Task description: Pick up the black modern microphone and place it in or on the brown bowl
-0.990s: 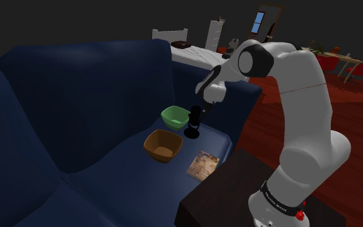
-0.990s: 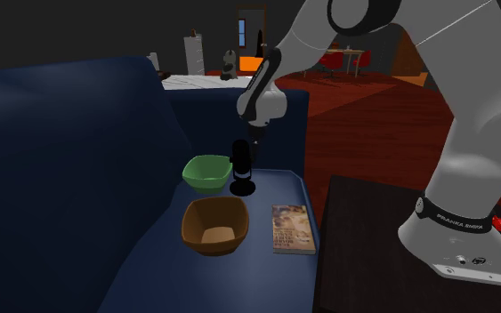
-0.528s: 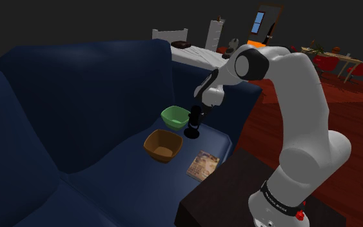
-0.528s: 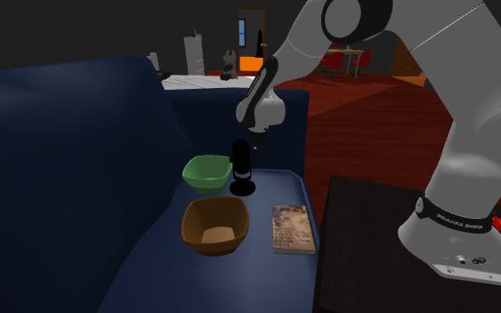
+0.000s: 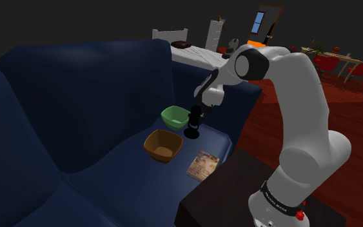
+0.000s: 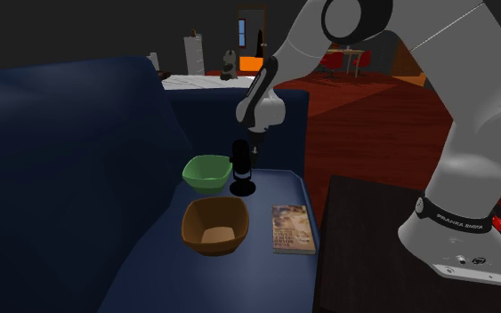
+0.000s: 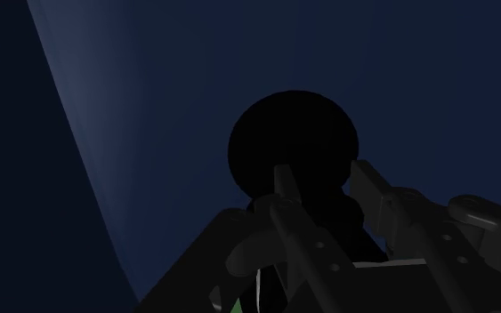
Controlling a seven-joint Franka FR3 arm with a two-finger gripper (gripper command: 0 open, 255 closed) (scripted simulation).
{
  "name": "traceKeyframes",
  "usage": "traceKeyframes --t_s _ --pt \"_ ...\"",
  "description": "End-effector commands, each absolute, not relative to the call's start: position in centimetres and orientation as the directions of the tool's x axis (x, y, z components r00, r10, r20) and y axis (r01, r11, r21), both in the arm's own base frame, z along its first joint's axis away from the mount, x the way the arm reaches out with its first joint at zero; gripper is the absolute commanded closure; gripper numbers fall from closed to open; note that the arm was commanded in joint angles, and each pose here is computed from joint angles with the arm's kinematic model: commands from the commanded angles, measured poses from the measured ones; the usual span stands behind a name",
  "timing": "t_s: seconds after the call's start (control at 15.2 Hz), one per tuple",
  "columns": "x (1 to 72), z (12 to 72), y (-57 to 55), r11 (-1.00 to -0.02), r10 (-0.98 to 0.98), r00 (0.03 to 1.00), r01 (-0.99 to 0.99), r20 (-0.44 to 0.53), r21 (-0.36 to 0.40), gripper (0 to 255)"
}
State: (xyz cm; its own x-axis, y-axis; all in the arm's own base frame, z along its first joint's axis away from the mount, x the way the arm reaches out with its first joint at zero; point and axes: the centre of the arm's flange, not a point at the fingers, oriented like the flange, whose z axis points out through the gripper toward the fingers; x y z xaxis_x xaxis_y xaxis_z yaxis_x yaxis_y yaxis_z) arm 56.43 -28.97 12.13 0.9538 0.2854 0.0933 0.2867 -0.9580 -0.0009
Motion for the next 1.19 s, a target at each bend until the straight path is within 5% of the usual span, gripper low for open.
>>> traceKeyframes --t_s 0.0,1.12 --pt "56.4 12.1 -29.0 -0.958 0.285 0.954 0.286 0.093 0.000 255" --pt "56.4 18.4 -29.0 -0.958 0.285 0.954 0.286 0.093 0.000 255"
